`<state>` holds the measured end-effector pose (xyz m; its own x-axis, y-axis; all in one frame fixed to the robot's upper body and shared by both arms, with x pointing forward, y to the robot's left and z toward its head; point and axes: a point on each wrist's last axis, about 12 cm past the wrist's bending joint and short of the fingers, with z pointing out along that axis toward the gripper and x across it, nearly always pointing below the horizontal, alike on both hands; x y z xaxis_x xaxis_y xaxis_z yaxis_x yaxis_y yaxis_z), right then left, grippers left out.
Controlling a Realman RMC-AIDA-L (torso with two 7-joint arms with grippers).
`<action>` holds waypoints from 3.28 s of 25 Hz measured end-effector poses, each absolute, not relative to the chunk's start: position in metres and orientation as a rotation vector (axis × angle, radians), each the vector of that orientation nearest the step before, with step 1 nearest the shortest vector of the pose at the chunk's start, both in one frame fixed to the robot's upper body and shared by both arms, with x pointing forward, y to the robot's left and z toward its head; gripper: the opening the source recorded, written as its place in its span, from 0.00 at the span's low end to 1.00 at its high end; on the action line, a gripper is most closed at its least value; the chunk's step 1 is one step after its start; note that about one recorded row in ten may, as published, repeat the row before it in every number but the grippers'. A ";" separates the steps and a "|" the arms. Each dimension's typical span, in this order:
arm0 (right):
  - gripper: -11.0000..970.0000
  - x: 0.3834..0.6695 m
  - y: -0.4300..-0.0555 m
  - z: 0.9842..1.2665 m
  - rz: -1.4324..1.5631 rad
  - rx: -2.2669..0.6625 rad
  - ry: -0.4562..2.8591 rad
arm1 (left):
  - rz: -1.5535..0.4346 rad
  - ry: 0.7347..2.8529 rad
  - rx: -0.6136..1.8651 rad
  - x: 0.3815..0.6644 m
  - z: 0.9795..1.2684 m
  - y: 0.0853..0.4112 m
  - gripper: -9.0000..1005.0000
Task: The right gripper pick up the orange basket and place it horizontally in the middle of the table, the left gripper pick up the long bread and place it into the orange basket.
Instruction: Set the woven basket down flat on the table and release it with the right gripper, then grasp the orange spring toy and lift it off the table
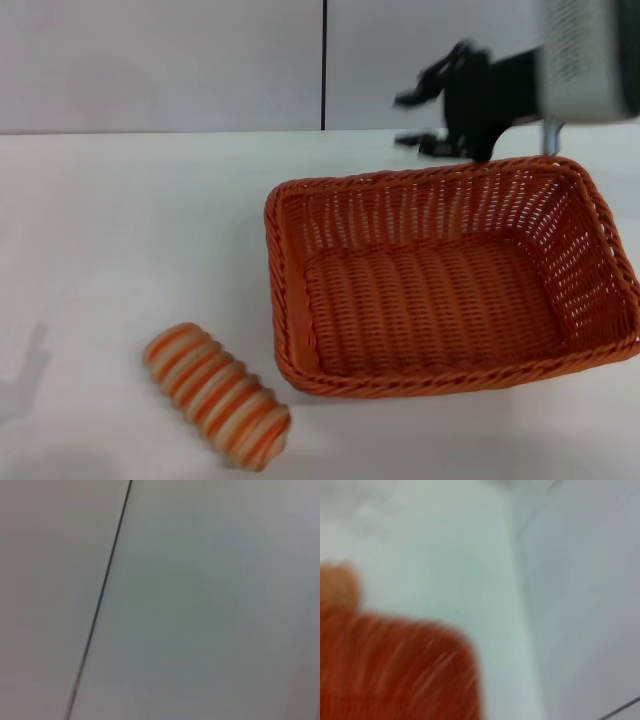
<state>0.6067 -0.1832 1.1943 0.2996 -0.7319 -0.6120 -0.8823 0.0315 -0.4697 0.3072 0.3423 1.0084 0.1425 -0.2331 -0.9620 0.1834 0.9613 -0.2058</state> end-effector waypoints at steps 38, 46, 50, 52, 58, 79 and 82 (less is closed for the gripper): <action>0.39 0.419 -0.404 1.104 0.505 -0.110 1.156 | -0.961 1.984 0.311 0.410 1.021 0.363 0.78; 0.39 0.422 -0.403 1.105 0.511 -0.115 1.148 | -1.014 2.004 0.323 0.407 1.018 0.356 0.78; 0.39 0.423 -0.401 1.103 0.518 -0.107 1.152 | -1.030 1.994 0.325 0.407 1.014 0.349 0.78; 0.39 0.424 -0.400 1.101 0.524 -0.103 1.154 | -1.039 1.988 0.335 0.409 1.012 0.345 0.78; 0.39 0.425 -0.400 1.100 0.524 -0.093 1.154 | -1.067 1.996 0.359 0.411 1.008 0.336 0.78; 0.39 0.432 -0.391 1.093 0.546 -0.108 1.177 | -1.045 1.977 0.368 0.418 1.002 0.326 0.78; 0.39 0.432 -0.390 1.092 0.550 -0.103 1.181 | -1.045 1.973 0.390 0.420 1.001 0.323 0.78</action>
<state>0.4319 -0.3900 1.0916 0.2654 0.3530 -0.8972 -0.4589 0.8647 0.2045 0.4201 0.3229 1.0014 -0.5925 -0.1082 -0.7983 0.5996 0.6026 -0.5267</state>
